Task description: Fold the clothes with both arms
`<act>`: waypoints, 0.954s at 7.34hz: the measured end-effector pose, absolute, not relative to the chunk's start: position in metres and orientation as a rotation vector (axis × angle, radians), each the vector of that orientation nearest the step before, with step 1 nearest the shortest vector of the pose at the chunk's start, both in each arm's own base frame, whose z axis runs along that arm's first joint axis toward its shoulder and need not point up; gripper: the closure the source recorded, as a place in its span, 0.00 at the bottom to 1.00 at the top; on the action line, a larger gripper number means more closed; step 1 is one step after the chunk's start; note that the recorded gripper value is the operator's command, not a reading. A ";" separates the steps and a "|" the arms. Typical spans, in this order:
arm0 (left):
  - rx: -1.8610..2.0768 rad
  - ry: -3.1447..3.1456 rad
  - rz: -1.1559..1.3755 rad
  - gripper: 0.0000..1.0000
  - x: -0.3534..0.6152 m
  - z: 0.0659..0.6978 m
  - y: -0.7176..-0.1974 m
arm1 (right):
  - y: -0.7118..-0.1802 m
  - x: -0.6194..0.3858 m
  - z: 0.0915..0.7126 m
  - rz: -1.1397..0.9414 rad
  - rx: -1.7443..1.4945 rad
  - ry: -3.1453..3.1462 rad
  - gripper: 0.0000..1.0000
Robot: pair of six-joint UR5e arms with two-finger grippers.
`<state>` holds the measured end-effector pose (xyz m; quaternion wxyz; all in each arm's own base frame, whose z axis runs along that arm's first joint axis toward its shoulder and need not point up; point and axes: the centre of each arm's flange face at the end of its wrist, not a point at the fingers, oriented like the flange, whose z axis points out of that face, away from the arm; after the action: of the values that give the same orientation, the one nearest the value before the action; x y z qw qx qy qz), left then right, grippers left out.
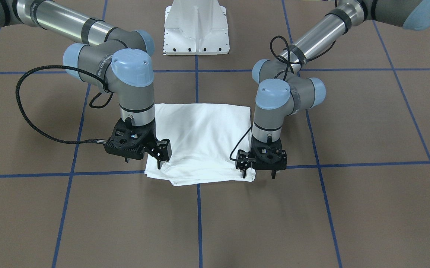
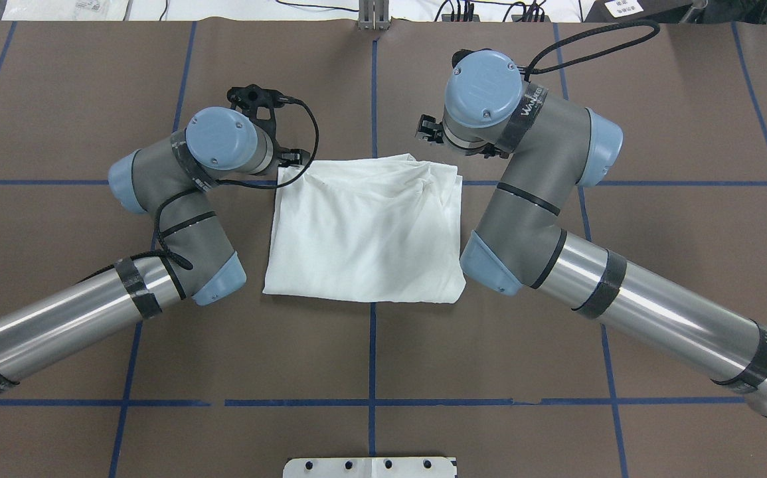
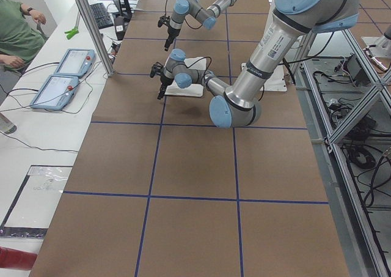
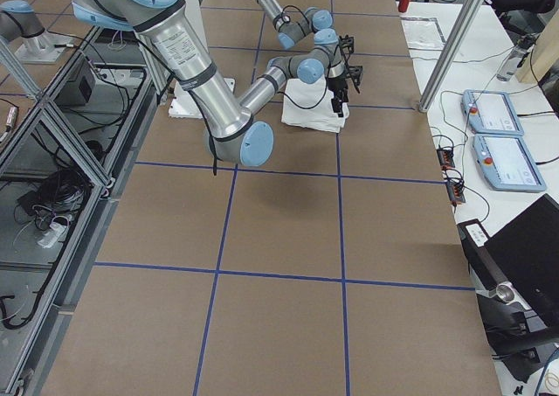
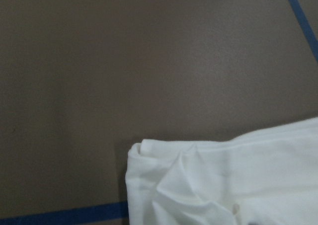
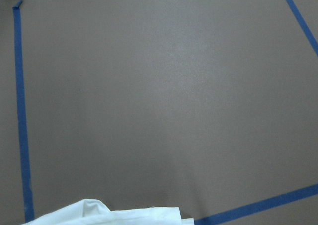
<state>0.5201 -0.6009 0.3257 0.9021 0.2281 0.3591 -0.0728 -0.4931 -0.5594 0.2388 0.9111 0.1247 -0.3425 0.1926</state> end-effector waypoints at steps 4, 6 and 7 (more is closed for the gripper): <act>0.509 0.778 -0.127 0.00 0.434 0.302 -0.643 | -0.565 -0.476 0.238 0.352 0.211 -0.731 0.00; 0.531 0.781 0.042 0.00 0.361 0.286 -0.611 | -0.573 -0.415 0.260 0.271 0.169 -0.759 0.00; 0.535 0.757 0.143 0.00 0.313 0.279 -0.594 | -0.576 -0.365 0.279 0.208 0.145 -0.767 0.00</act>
<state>0.3130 -0.5940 0.2787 0.8921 0.2577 0.3647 0.0687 -0.3652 -0.5763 0.2787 0.9196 0.0707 -0.3730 0.1010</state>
